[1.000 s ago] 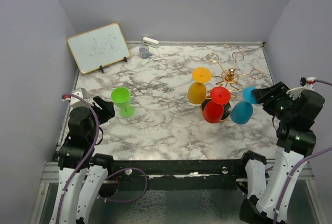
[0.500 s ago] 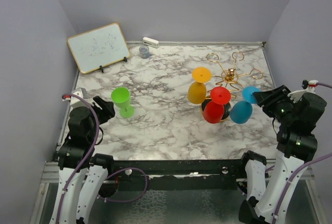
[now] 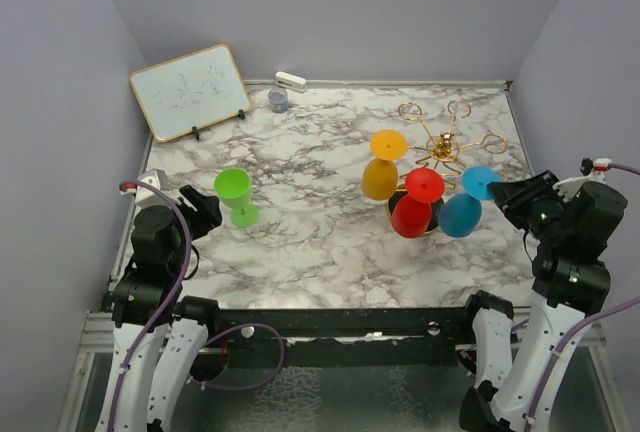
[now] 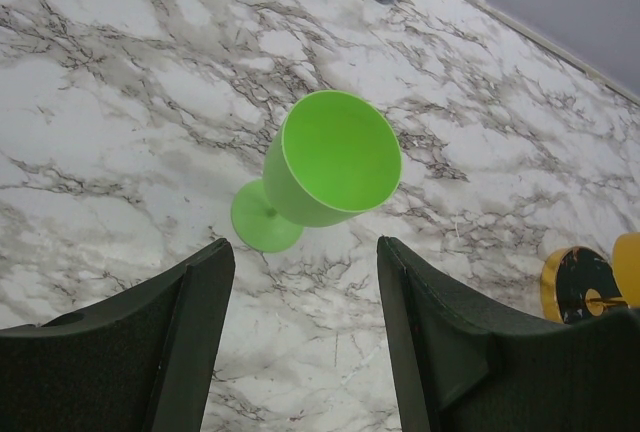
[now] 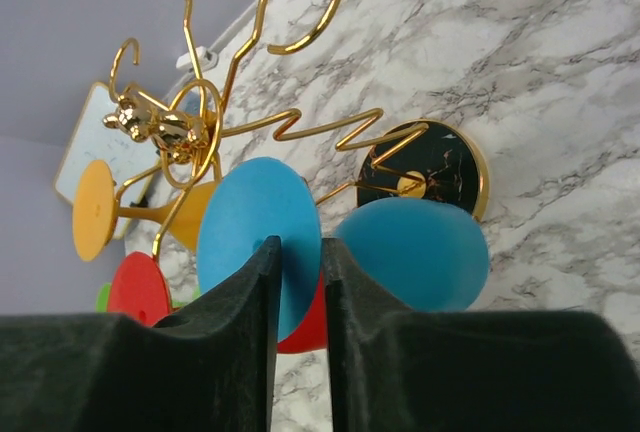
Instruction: Take the wine glass off the wine glass rack
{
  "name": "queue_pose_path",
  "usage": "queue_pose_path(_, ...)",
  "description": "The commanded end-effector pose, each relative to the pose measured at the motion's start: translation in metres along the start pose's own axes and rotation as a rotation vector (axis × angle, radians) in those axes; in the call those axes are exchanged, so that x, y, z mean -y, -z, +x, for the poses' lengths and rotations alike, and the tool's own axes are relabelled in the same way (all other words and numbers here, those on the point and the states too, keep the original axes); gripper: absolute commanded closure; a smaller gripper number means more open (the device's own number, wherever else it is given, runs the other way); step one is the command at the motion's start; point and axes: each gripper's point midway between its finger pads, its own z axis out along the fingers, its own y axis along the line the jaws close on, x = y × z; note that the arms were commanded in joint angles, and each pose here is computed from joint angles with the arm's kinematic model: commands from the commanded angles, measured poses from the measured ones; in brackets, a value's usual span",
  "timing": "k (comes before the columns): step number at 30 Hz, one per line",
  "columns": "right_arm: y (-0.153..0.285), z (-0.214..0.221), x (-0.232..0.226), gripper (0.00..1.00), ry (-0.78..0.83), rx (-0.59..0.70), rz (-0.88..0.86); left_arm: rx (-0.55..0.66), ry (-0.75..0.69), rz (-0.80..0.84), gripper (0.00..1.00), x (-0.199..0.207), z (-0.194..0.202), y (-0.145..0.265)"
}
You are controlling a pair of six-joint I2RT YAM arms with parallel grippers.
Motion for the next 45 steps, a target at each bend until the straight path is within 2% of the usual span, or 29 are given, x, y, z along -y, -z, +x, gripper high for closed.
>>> queue_pose_path(1, 0.002, -0.003, -0.001, 0.87, 0.000, 0.026, 0.001, 0.010, -0.013, 0.030, 0.38, 0.005, -0.002, -0.001)
queue_pose_path(3, 0.004, -0.005, -0.002, 0.94, 0.002, 0.033, 0.001, 0.012, -0.013, 0.030, 0.38, 0.005, -0.002, -0.001)
queue_pose_path(6, 0.007, -0.010, -0.008, 0.99, 0.001, 0.048, -0.007, 0.011, -0.011, 0.029, 0.38, 0.005, -0.002, -0.001)
queue_pose_path(18, 0.014, -0.023, -0.029, 0.99, -0.024, 0.087, -0.079, 0.011, -0.009, 0.028, 0.38, 0.005, -0.002, -0.001)
queue_pose_path(29, -0.002, -0.011, -0.044, 0.99, -0.154, 0.048, -0.246, 0.007, -0.009, 0.025, 0.38, 0.005, -0.002, -0.001)
queue_pose_path(45, -0.012, -0.019, -0.058, 0.99, -0.200, 0.055, -0.354, 0.001, -0.007, 0.019, 0.38, 0.004, 0.000, -0.003)
